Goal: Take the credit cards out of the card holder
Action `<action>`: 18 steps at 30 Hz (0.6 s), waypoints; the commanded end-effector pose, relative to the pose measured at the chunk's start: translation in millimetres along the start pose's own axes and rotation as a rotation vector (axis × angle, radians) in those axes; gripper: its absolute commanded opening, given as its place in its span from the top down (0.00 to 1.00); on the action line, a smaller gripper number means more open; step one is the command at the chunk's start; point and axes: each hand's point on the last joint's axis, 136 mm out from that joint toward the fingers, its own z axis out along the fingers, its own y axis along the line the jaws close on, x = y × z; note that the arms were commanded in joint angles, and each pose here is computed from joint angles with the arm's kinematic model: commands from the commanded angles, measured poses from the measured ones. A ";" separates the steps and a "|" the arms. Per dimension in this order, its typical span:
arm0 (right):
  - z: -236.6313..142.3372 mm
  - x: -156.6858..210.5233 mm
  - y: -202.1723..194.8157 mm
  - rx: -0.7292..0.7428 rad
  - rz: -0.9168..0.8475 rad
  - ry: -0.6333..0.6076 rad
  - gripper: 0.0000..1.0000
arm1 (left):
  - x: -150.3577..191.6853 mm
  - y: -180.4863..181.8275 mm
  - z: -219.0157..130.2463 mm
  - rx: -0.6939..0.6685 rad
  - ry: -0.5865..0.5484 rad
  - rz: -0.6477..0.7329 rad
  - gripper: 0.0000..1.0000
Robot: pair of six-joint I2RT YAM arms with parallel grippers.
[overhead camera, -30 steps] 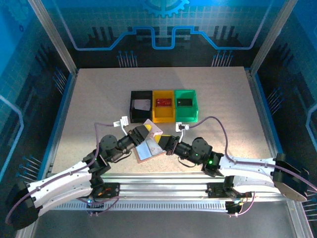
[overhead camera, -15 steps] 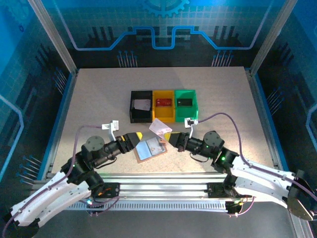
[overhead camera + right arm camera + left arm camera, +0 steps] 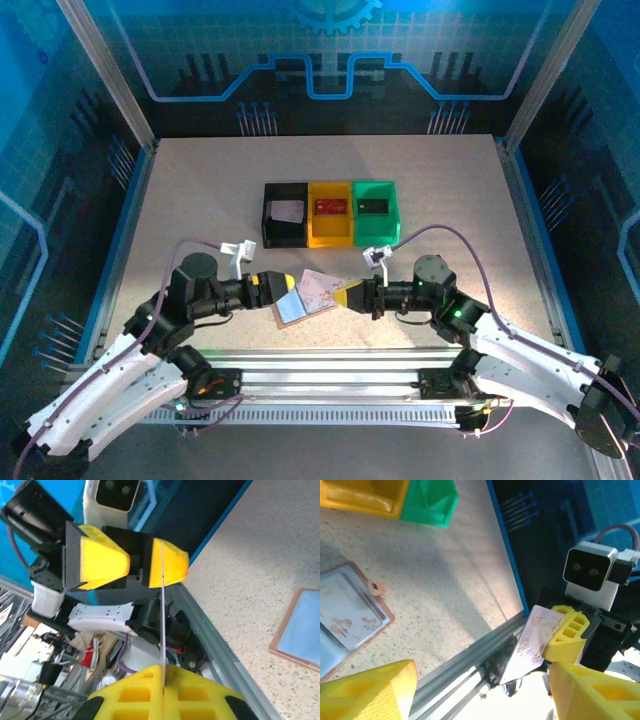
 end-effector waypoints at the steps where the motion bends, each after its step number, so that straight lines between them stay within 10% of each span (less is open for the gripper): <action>1: 0.5 -0.8 18.3 -0.101 -0.035 0.060 1.00 | 5.3 -27.8 -1.7 0.139 0.056 0.047 0.29; 18: -1.3 -0.6 27.8 -0.205 -0.025 0.128 1.00 | 34.0 -37.3 1.3 0.256 0.221 0.044 0.41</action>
